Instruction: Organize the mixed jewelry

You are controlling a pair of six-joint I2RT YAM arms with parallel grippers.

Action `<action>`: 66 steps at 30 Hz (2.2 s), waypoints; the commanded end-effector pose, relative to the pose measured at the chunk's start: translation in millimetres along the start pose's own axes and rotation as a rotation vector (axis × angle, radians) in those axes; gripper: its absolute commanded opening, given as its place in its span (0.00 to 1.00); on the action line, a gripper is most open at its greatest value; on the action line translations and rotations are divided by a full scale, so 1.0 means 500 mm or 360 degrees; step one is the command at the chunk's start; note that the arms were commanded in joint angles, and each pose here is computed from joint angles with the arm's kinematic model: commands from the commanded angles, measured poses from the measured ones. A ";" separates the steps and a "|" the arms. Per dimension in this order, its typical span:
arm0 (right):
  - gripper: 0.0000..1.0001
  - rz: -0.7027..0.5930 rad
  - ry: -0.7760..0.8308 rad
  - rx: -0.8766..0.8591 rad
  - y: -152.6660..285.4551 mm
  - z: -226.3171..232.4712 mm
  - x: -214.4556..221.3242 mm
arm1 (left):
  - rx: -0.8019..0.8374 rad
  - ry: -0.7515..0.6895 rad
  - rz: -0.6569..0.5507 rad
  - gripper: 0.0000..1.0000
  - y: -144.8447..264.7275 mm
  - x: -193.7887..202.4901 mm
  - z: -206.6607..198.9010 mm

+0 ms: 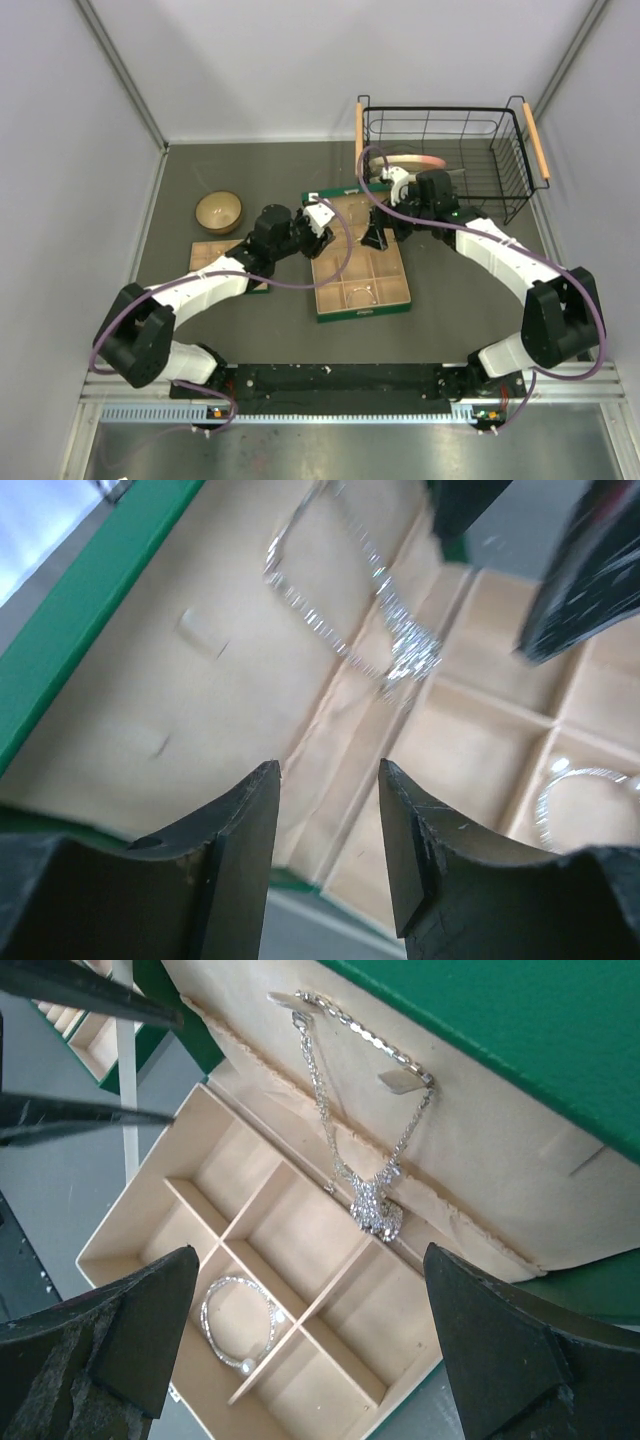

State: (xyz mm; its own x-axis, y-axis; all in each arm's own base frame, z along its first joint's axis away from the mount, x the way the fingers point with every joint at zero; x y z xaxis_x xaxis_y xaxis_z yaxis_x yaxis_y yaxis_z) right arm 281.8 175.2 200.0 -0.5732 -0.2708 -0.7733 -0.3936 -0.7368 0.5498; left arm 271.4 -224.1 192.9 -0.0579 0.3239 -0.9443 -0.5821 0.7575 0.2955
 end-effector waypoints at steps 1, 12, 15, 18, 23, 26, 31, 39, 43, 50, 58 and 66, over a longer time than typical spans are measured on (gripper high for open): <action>0.96 -0.0108 0.0172 -0.0028 -0.003 0.021 -0.024 | -0.0150 -0.0148 0.0110 0.50 0.020 0.031 0.062; 0.96 -0.0098 0.0178 -0.0030 -0.005 0.025 -0.018 | -0.0048 -0.0304 0.0179 0.51 -0.007 0.039 0.079; 0.96 -0.0094 0.0180 -0.0035 -0.004 0.026 -0.014 | -0.0058 -0.0336 0.0190 0.51 -0.013 0.047 0.081; 0.96 -0.0091 0.0178 -0.0044 -0.005 0.028 -0.012 | -0.0065 -0.0375 0.0191 0.51 -0.022 0.048 0.082; 0.96 -0.0089 0.0182 -0.0052 -0.004 0.029 -0.008 | -0.0087 -0.0477 0.0192 0.52 -0.038 0.045 0.079; 0.96 -0.0091 0.0183 -0.0059 -0.003 0.030 -0.004 | -0.0109 -0.0529 0.0186 0.52 -0.044 0.044 0.078; 0.95 -0.0079 0.0167 -0.0082 -0.004 0.033 0.003 | -0.0135 -0.0632 0.0184 0.52 -0.057 0.053 0.066; 0.95 -0.0071 0.0158 -0.0087 -0.006 0.032 0.009 | -0.0258 -0.0727 0.0170 0.51 -0.072 0.066 0.063; 0.95 -0.0065 0.0157 -0.0090 -0.007 0.031 0.011 | -0.0309 -0.0754 0.0185 0.50 -0.072 0.068 0.069; 0.95 -0.0058 0.0139 -0.0102 -0.013 0.030 0.014 | -0.0329 -0.0750 0.0239 0.21 -0.077 0.087 0.070; 0.95 -0.0061 0.0147 -0.0083 -0.020 0.027 0.012 | -0.0304 -0.0745 0.0251 0.00 -0.081 0.085 0.067; 0.94 -0.0045 0.0182 -0.0016 -0.044 0.012 -0.001 | -0.0157 -0.0720 0.0211 0.00 -0.070 0.069 0.047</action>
State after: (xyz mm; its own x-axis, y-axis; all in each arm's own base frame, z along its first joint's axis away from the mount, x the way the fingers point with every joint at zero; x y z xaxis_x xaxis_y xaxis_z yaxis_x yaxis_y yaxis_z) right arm 272.6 185.4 181.3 -0.5423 -0.3168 -0.7781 -0.3668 -0.7439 0.5586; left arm 313.1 -225.5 146.4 0.2077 0.6620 -0.7202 -0.7011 0.6142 0.3624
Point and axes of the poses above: each gripper's point midway between its finger pads, its own y axis back along the fingers, its own z axis along the line the jaws close on, x = y × z, the point moved 8 cm from there along y, back along the fingers
